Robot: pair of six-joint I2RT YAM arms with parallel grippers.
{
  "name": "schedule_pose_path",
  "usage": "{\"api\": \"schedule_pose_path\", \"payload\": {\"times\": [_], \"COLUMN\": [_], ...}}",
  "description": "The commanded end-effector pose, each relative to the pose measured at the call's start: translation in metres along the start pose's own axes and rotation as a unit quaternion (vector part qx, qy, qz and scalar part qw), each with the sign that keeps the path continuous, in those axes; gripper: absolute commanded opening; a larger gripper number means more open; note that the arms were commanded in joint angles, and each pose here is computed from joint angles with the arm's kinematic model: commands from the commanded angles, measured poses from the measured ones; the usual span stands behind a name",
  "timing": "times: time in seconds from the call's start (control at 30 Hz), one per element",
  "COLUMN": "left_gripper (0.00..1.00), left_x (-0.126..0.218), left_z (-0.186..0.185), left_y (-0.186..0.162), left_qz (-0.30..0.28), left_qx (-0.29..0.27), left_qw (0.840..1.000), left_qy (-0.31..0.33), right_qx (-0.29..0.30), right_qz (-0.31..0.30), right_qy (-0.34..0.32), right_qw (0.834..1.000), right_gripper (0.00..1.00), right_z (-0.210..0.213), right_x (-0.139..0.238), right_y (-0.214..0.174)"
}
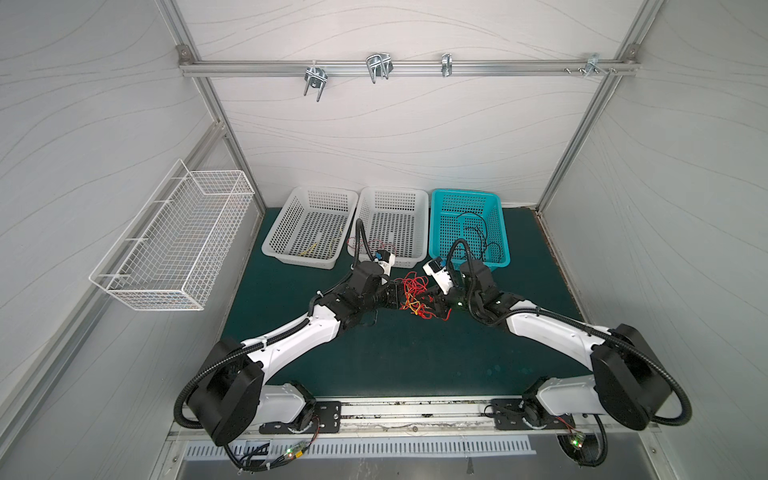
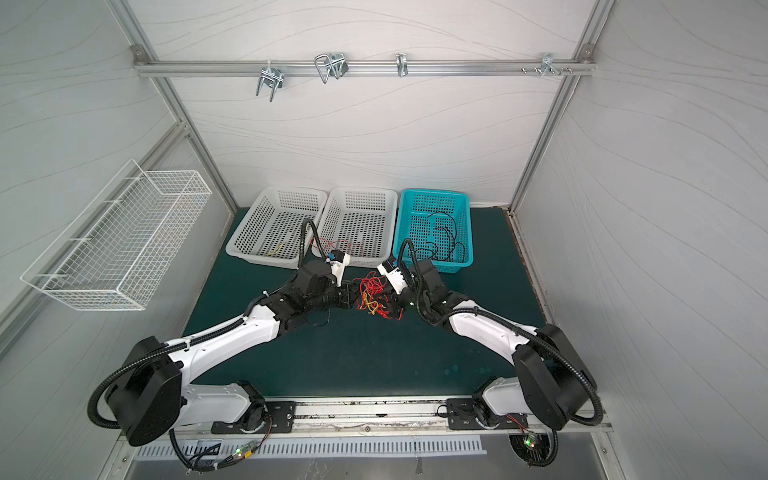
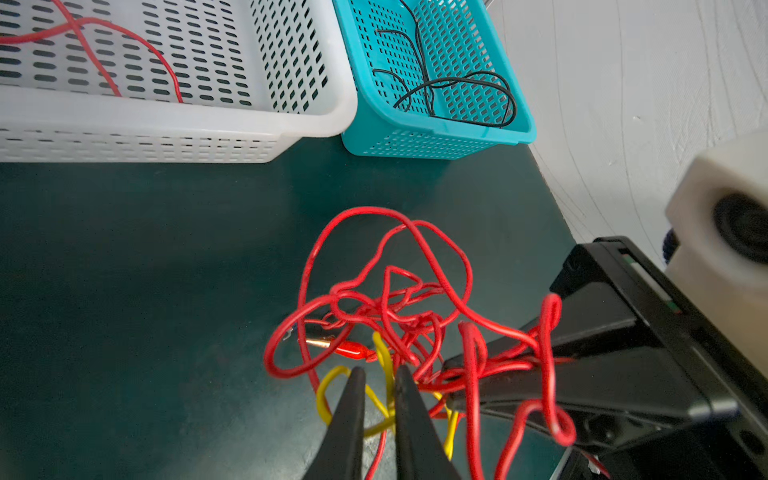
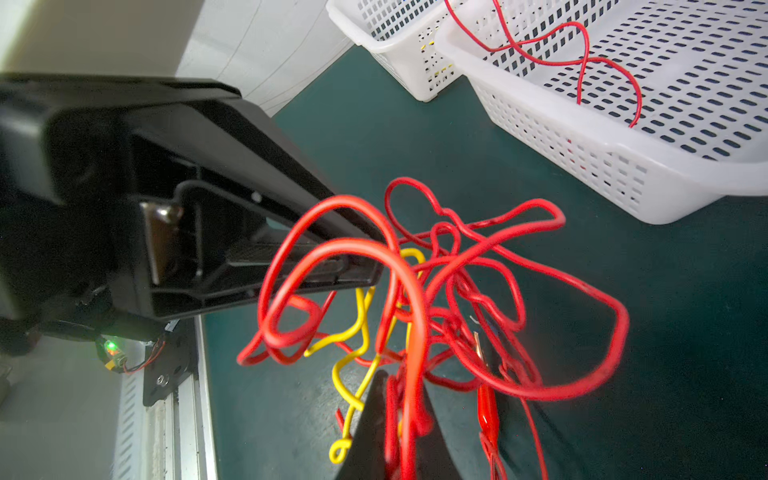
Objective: Untangle the cables
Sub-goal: 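Grip another yellow wire in the bundle with the left gripper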
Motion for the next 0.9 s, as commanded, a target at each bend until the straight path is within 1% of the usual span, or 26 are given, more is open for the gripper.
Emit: {"api": "schedule_pose_path", "payload": {"times": [0.0,0.17,0.33,0.37,0.43,0.47,0.53,0.57,0.7,0.87], "left_gripper": [0.17,0.20,0.20,0.16,0.14,0.11,0.02,0.00,0.00,0.00], "left_x": [-0.002,-0.010,-0.019,-0.021,-0.024,-0.025,-0.028,-0.028,-0.025,-0.003], "left_z": [-0.008,-0.010,-0.007,-0.006,-0.003,-0.002,-0.001,0.000,0.003,0.008], "left_y": [0.002,0.000,-0.004,-0.006,-0.008,-0.008,-0.009,-0.010,-0.007,0.009], "left_qz": [0.001,0.025,0.044,0.046,0.048,0.049,0.052,0.053,0.036,-0.022], "left_qx": [0.001,0.003,0.009,0.011,0.013,0.015,0.016,0.017,0.017,-0.001], "left_qw": [1.000,0.999,0.998,0.999,0.999,0.999,0.998,0.998,0.999,0.998], "left_qy": [-0.030,-0.041,-0.032,-0.026,-0.018,-0.017,-0.015,-0.013,0.005,0.060], "right_qx": [0.023,0.034,0.043,0.043,0.048,0.050,0.055,0.058,0.058,0.022], "right_qz": [-0.022,-0.020,-0.016,-0.017,-0.024,-0.028,-0.034,-0.037,-0.028,0.008], "right_qy": [-0.007,-0.010,-0.018,-0.021,-0.025,-0.028,-0.034,-0.038,-0.067,-0.153], "right_qw": [0.999,0.999,0.999,0.999,0.998,0.998,0.997,0.997,0.996,0.988], "right_gripper": [0.02,0.02,0.02,0.02,0.02,0.02,0.02,0.02,0.01,0.00], "right_z": [0.003,0.007,0.007,0.007,0.007,0.007,0.006,0.006,-0.001,-0.024], "right_x": [0.005,0.002,-0.001,-0.001,0.001,0.002,0.004,0.005,0.005,0.001], "right_y": [0.019,0.021,0.023,0.023,0.027,0.029,0.033,0.035,0.032,0.016]}}
Point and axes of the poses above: each gripper's point midway between its finger pads, its own x axis back along the fingers, its own z axis along the line the jaws close on, y = z × x, the point moved 6 cm from there along x, back along the fingers, and after that the axes turned 13 degrees about x, right-handed, at the moved point
